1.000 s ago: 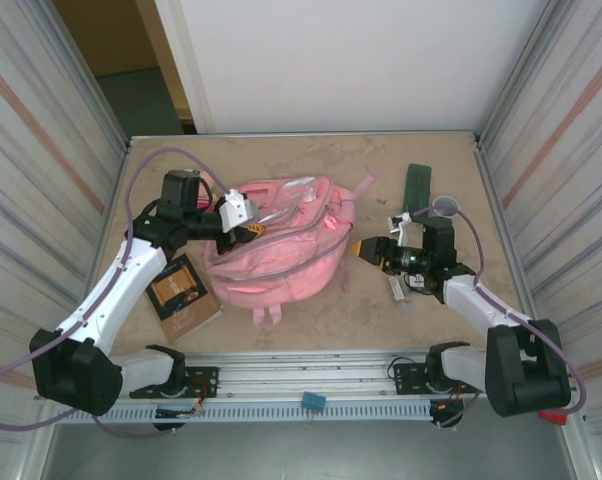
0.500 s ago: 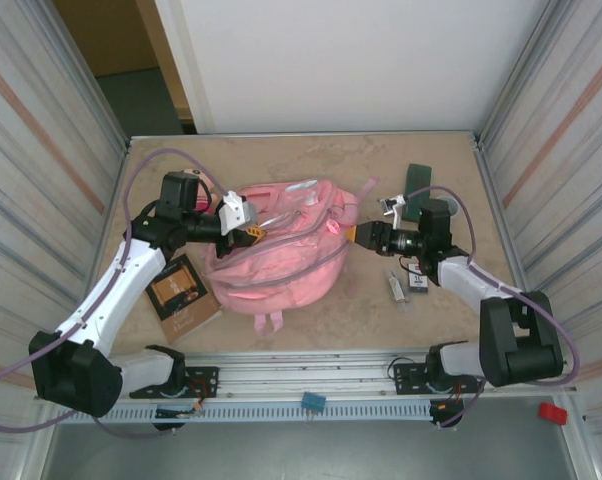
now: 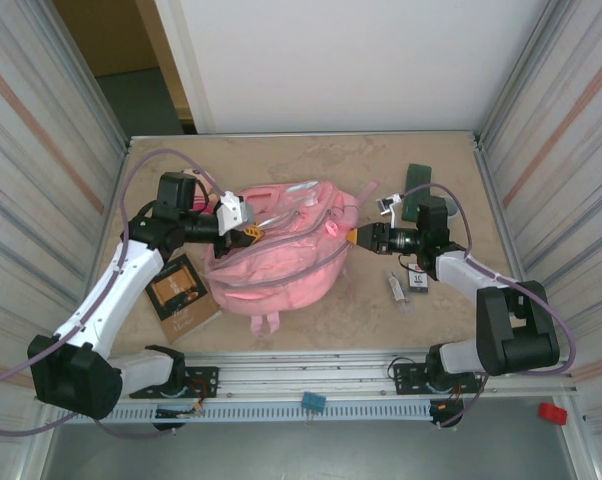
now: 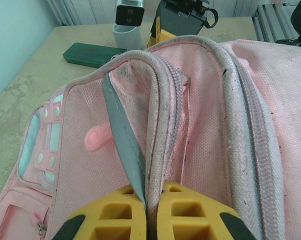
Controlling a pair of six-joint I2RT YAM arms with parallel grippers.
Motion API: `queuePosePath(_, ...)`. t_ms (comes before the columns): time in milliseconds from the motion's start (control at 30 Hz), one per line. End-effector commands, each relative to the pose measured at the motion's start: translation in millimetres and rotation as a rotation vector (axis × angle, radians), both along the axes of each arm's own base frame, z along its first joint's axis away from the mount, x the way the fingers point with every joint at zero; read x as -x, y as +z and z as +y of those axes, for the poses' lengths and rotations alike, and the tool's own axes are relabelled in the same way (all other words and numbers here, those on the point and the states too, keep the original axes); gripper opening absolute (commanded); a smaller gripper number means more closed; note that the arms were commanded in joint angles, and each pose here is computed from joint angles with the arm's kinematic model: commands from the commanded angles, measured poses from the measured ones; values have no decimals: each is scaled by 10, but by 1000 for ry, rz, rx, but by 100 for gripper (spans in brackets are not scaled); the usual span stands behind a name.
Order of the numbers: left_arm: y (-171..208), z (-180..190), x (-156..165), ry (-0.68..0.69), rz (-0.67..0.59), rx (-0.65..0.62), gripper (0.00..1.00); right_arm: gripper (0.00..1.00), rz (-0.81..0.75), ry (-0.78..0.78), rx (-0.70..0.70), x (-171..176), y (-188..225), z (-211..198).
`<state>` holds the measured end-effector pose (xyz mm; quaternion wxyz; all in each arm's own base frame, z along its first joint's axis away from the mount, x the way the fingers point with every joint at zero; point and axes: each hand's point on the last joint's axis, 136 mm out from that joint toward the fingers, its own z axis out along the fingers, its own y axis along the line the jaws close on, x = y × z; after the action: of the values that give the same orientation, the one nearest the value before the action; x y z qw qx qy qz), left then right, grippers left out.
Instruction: Pack books, pencil case, and school supplies into a backpack
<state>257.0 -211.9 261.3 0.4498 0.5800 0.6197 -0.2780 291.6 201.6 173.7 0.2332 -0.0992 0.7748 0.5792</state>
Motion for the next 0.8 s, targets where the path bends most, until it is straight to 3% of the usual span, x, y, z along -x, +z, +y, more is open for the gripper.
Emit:
queuePosePath(0,535,-66,75,-74,-172,121,0,26,-15,44,-19,89,43,27)
queuePosePath(167,527,-55,48,-57,-176,117,0,12,-18,50,-30,87,79,41)
queuePosePath(433,472,9,-83,31,-217,86,0,32,11,43,-28,179,70,47)
queuePosePath(500,468,24,-117,52,-224,83,0,26,18,37,-15,208,45,49)
queuePosePath(667,451,47,-179,85,-234,73,0,0,49,3,22,192,-34,21)
queuePosePath(767,444,89,-255,136,-233,59,0,0,73,-25,52,149,-63,4)
